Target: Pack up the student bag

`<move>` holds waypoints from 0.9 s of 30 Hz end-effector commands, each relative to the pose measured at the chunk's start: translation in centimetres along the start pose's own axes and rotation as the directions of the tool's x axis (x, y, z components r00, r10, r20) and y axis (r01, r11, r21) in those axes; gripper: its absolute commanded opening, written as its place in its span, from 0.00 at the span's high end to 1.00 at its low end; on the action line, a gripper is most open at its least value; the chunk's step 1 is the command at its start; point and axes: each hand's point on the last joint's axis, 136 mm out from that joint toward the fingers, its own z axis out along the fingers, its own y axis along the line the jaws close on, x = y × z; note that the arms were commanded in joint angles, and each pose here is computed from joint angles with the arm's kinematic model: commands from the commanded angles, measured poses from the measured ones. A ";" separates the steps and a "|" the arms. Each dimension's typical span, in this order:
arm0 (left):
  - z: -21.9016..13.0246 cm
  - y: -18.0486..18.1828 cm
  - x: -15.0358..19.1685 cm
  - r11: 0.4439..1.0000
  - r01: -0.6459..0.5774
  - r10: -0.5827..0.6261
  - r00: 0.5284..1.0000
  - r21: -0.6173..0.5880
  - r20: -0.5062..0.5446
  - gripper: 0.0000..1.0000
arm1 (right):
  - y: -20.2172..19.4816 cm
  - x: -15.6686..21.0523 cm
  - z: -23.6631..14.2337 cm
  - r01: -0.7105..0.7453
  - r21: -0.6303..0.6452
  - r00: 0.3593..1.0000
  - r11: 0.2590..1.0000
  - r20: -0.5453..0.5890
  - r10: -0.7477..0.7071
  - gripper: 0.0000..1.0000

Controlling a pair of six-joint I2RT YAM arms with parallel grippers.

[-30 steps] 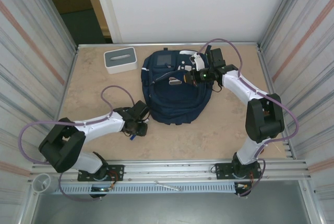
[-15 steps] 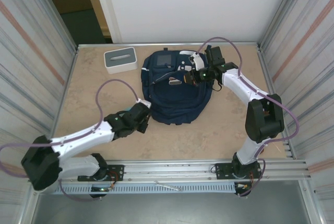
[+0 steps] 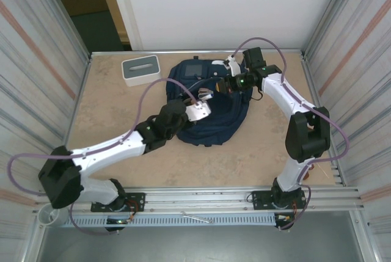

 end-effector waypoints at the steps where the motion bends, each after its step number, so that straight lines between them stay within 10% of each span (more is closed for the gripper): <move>1: 2.8 -0.9 -2.0 0.959 -0.280 0.278 0.959 0.036 0.052 0.88 | 1.5 -2.4 -1.5 0.030 -0.065 0.998 0.997 0.055 -0.027 1.00; 7: 8.7 -2.0 0.3 0.928 -0.349 0.353 0.936 0.129 -0.011 0.81 | 0.5 -2.6 -1.5 0.009 -0.062 0.999 0.998 0.053 -0.006 1.00; 12: 9.6 2.7 0.1 0.955 -0.274 0.264 0.960 -0.116 -0.095 0.44 | 0.3 -2.4 -1.7 0.006 -0.050 0.999 0.999 0.048 -0.004 1.00; 20: 1.2 -0.1 -1.4 0.987 0.151 -0.155 0.985 0.058 0.075 0.33 | -0.2 -1.7 -1.4 -0.009 -0.025 0.999 1.000 0.054 0.010 0.99; 27: -4.1 0.4 5.4 0.810 0.586 -0.585 0.810 0.032 -0.036 0.23 | -0.7 -0.1 -1.1 -0.008 0.032 0.998 0.999 0.063 0.005 0.94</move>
